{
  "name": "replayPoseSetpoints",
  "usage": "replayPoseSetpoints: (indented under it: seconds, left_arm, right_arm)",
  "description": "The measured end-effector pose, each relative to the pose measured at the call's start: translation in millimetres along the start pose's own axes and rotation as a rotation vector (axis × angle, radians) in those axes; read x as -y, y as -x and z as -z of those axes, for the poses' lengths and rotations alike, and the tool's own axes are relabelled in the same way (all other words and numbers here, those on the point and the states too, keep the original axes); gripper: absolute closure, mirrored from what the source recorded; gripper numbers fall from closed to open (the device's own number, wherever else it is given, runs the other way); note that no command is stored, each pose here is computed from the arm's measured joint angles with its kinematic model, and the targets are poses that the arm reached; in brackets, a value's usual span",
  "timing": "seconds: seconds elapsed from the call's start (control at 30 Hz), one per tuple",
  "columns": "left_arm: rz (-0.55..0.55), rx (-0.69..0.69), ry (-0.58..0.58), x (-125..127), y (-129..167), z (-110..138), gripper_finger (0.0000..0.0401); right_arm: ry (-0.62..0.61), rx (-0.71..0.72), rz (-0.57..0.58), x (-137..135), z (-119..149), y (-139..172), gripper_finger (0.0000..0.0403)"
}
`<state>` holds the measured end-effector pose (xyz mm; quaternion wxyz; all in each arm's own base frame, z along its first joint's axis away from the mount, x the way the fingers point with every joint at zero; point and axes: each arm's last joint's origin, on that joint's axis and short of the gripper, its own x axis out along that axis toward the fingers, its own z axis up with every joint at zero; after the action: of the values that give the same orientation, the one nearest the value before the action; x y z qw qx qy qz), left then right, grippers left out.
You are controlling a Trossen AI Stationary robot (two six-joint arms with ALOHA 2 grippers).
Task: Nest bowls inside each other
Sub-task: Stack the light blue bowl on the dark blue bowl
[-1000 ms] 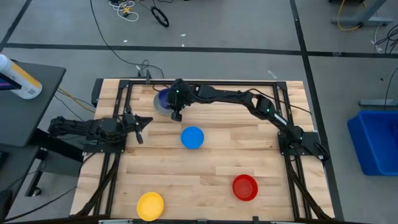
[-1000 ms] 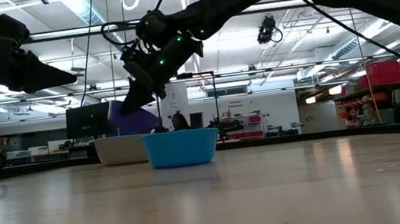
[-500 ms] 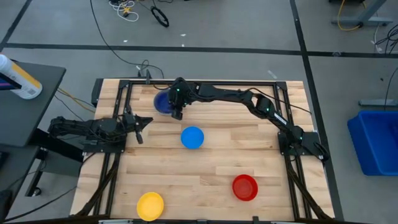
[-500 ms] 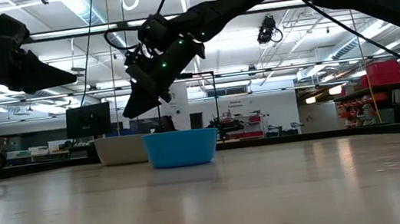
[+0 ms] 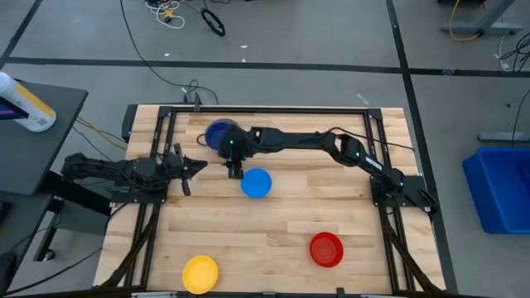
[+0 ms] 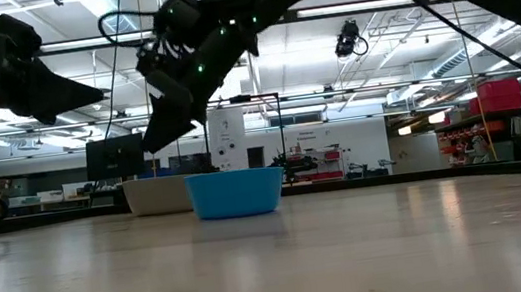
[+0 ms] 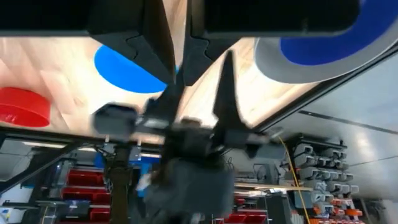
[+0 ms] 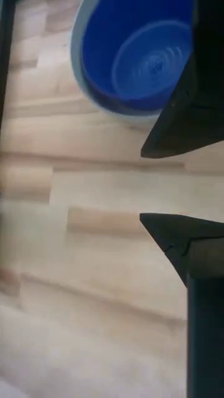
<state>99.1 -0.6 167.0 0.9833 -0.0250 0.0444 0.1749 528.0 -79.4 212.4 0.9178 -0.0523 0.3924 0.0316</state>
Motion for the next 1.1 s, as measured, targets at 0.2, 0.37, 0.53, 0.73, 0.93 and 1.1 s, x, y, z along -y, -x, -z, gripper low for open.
replayPoseSetpoints:
  seconds: [0.2, 0.37, 0.53, 0.73, 0.93, 1.1]
  left_arm:
    - [0.004, -0.039, -0.021, 5.9, -12.6, 12.3, 0.0302]
    - [0.015, -0.043, -0.024, 11.0, -21.5, 12.6, 0.0263]
    - [0.044, -0.009, -0.043, 16.5, -29.8, 10.3, 0.0244]
    - [0.035, -0.028, -0.068, 20.6, -39.2, 8.1, 0.0244]
    - [0.007, -0.038, -0.076, 21.5, -48.5, 0.5, 0.0247]
    - [0.013, -0.026, -0.071, 23.2, -53.0, -4.8, 0.0246]
  right_arm:
    - [0.011, 0.147, -0.070, -13.1, -32.3, 69.4, 0.0238]
    - [0.039, 0.239, -0.025, -26.9, -19.0, 122.7, 0.0249]
    - [0.023, 0.400, 0.127, -45.5, 37.8, 181.0, 0.0259]
    - [-0.039, 0.565, 0.163, -76.6, 128.7, 230.4, 0.0265]
    - [-0.093, 0.757, 0.247, -92.1, 193.8, 258.7, 0.0270]
    - [-0.076, 0.687, 0.219, -106.4, 246.7, 268.7, 0.0263]
